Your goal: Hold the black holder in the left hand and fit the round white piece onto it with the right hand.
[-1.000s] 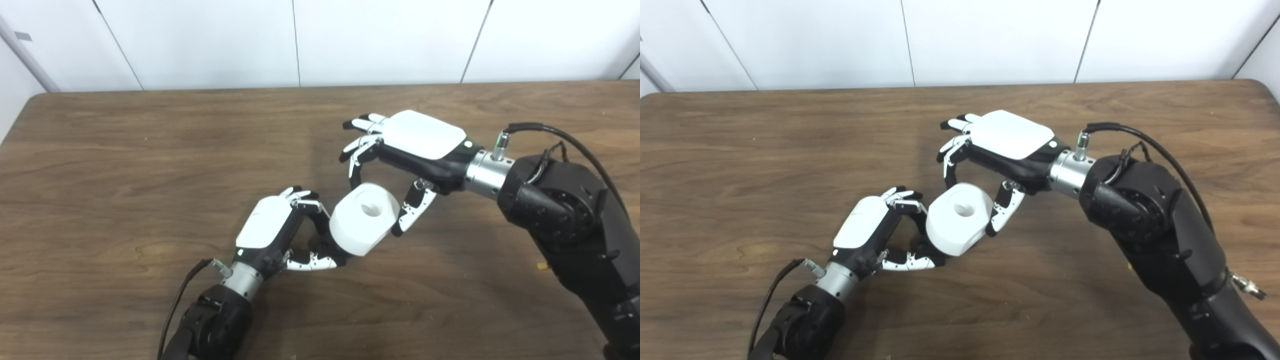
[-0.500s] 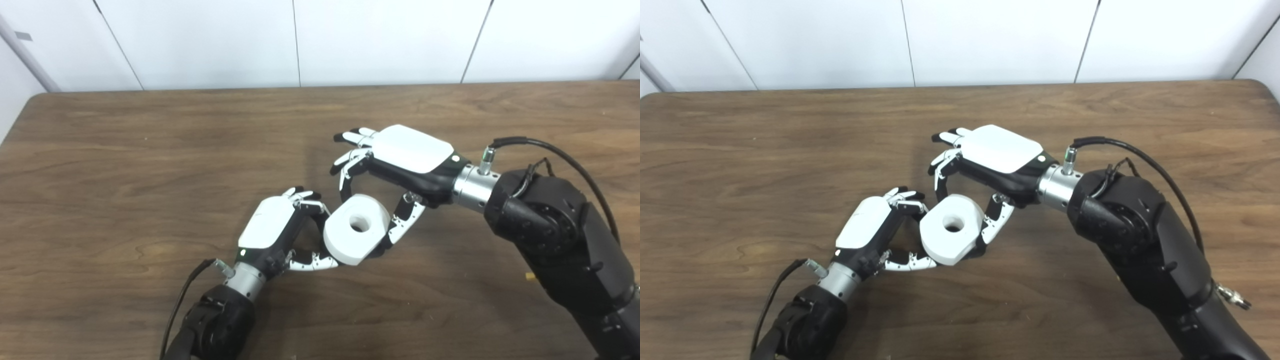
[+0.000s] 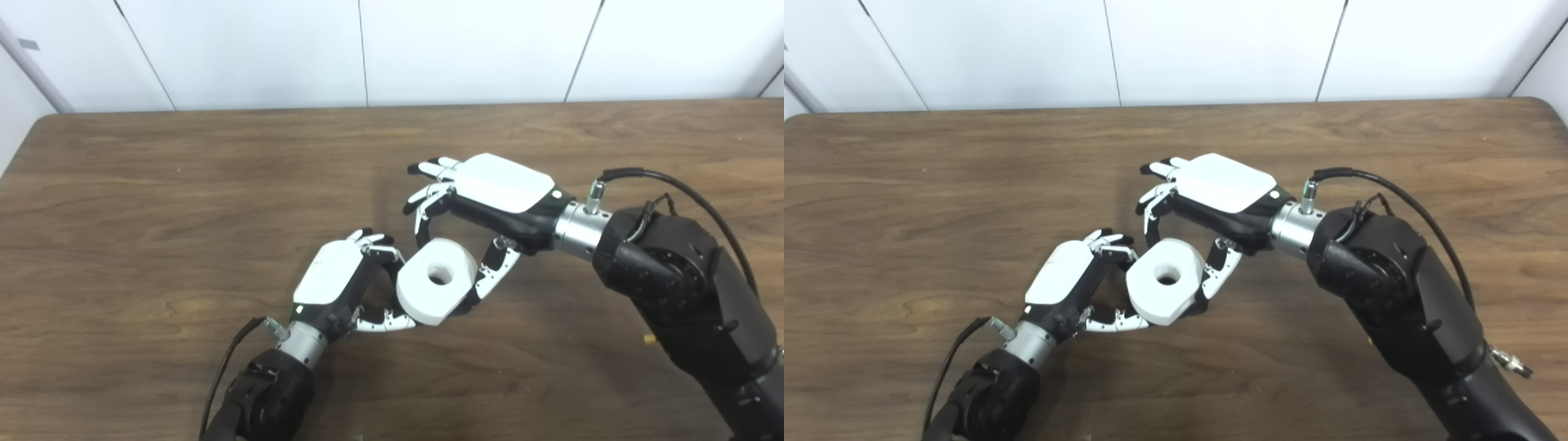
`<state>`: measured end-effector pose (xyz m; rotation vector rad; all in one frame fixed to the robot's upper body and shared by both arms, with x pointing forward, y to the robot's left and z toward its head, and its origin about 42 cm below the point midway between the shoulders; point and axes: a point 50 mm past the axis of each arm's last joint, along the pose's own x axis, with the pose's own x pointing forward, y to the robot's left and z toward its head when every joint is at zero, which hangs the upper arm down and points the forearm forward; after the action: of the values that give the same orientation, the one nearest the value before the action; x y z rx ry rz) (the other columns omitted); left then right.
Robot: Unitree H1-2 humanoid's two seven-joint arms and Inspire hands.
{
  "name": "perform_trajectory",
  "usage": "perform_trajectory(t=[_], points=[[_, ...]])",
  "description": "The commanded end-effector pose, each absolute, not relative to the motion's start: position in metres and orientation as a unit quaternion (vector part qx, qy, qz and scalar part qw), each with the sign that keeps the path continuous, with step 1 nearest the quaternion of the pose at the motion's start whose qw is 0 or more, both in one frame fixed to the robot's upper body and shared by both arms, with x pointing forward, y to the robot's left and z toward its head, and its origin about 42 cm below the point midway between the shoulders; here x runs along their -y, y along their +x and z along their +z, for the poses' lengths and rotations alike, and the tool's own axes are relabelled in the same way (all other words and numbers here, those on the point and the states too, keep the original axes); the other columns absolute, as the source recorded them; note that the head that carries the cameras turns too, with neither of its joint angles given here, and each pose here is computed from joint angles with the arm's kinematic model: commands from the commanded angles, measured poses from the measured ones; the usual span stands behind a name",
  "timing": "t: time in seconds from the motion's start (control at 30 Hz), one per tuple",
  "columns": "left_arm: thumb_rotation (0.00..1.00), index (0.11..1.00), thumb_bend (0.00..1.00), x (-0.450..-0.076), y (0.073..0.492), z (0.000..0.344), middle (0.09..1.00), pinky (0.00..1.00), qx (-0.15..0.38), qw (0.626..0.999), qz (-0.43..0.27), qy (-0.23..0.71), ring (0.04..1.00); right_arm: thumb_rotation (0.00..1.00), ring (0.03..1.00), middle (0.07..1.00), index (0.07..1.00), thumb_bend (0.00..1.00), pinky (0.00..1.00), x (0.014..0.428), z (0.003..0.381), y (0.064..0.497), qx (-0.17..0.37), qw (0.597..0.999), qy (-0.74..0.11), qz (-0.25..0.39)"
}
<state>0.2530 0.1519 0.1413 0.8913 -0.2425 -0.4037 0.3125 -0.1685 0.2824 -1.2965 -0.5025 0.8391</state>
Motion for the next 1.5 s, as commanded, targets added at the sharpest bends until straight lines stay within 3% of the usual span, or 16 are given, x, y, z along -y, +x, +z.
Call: perform_trajectory(t=[0.0, 0.4, 0.43, 0.47, 0.57, 0.73, 0.83, 1.03, 1.47], points=[[0.05, 0.482, 0.52, -0.147, 0.251, 0.149, 0.672, 0.94, 0.133, 0.874, -0.198, 0.423, 0.852, 0.14, 0.981, 0.802, 0.483, 0.52, 1.00, 0.168, 0.291, 0.312, 0.242, 0.675, -0.586, 0.378], [0.05, 0.482, 0.52, -0.148, 0.248, 0.150, 0.672, 0.95, 0.133, 0.873, -0.198, 0.425, 0.850, 0.15, 0.978, 0.833, 0.492, 0.52, 1.00, 0.177, 0.291, 0.310, 0.217, 0.671, -0.590, 0.393], [0.05, 0.482, 0.52, -0.148, 0.248, 0.150, 0.671, 0.95, 0.133, 0.873, -0.198, 0.425, 0.849, 0.24, 0.980, 0.843, 0.575, 0.79, 1.00, 0.177, 0.291, 0.310, 0.215, 0.668, -0.593, 0.395], [0.05, 0.482, 0.52, -0.148, 0.248, 0.151, 0.671, 0.94, 0.134, 0.873, -0.198, 0.426, 0.848, 0.27, 0.985, 0.854, 0.619, 0.89, 1.00, 0.177, 0.292, 0.309, 0.213, 0.664, -0.596, 0.397], [0.05, 0.482, 0.52, -0.148, 0.248, 0.151, 0.671, 0.94, 0.132, 0.872, -0.199, 0.426, 0.849, 0.32, 0.997, 0.890, 0.714, 0.99, 1.00, 0.177, 0.294, 0.307, 0.206, 0.656, -0.604, 0.404], [0.05, 0.482, 0.52, -0.148, 0.249, 0.151, 0.669, 0.94, 0.134, 0.872, -0.199, 0.427, 0.848, 0.34, 1.000, 0.952, 0.880, 1.00, 1.00, 0.176, 0.298, 0.305, 0.199, 0.654, -0.605, 0.408], [0.05, 0.482, 0.52, -0.147, 0.249, 0.151, 0.671, 0.94, 0.133, 0.872, -0.199, 0.428, 0.849, 0.32, 1.000, 0.976, 0.932, 1.00, 1.00, 0.177, 0.300, 0.304, 0.198, 0.662, -0.597, 0.408], [0.05, 0.482, 0.52, -0.148, 0.250, 0.152, 0.673, 0.95, 0.133, 0.872, -0.199, 0.428, 0.850, 0.29, 1.000, 1.000, 0.973, 1.00, 1.00, 0.176, 0.305, 0.300, 0.201, 0.672, -0.583, 0.411], [0.05, 0.482, 0.52, -0.151, 0.251, 0.150, 0.675, 0.94, 0.133, 0.871, -0.200, 0.428, 0.849, 0.27, 1.000, 1.000, 0.962, 1.00, 1.00, 0.181, 0.320, 0.301, 0.207, 0.677, -0.590, 0.389]])
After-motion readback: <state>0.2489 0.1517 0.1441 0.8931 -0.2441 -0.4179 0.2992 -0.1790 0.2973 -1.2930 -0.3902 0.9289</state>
